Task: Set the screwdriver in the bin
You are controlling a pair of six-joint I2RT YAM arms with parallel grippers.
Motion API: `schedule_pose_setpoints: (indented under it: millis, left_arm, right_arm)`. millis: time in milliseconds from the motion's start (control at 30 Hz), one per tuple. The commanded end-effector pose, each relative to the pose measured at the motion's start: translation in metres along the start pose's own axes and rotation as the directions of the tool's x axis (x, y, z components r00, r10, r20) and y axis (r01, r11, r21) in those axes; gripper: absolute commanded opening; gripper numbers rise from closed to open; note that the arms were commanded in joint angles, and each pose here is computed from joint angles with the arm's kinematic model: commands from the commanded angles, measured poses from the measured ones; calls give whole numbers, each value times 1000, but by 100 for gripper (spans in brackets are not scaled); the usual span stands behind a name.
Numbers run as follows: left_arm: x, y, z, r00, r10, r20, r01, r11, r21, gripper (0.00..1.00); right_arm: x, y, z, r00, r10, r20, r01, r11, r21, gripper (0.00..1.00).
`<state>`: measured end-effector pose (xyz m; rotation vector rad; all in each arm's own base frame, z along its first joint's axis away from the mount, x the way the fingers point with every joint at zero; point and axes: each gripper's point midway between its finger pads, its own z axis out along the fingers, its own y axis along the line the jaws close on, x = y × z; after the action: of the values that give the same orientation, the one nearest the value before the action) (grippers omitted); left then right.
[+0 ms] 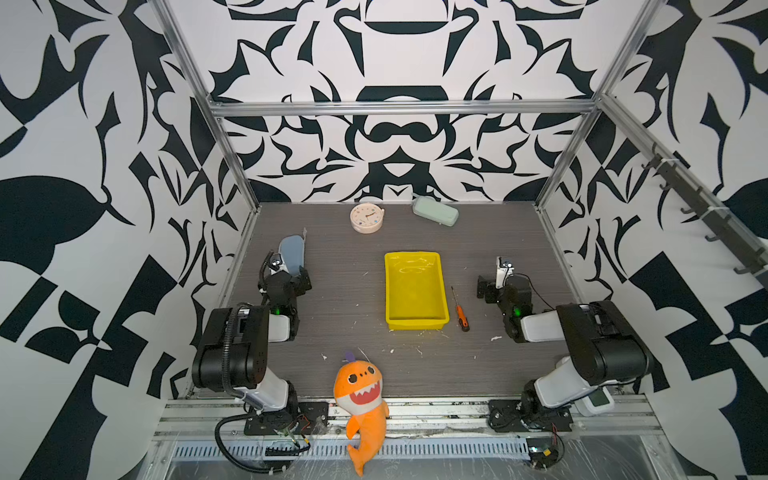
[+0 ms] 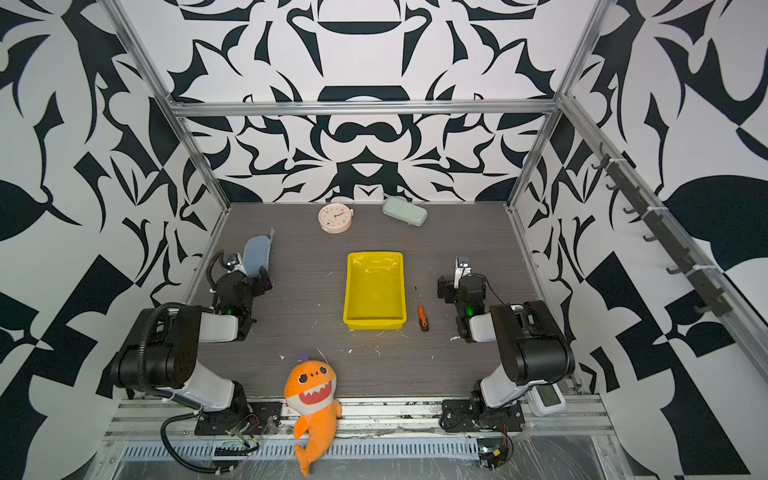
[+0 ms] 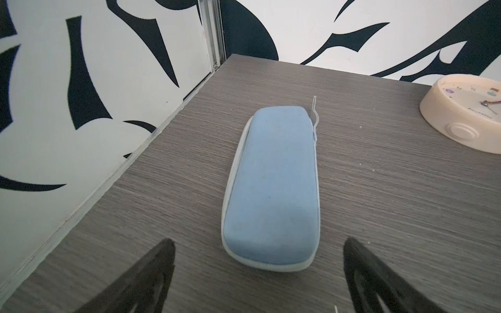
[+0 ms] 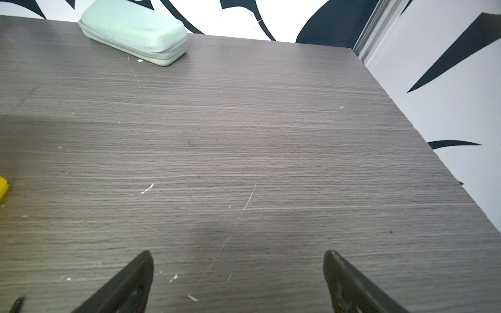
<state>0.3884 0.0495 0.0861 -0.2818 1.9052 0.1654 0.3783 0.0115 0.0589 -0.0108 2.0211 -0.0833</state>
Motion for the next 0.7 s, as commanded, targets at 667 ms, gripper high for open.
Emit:
schedule_pose_setpoints:
  millis: [667]
  left_arm:
    - [-6,-2,-1,1000,-12,18,12,1000,11,99]
  right_arm:
    - [-21,-1,-1,998,3,63,-3,1000,1,100]
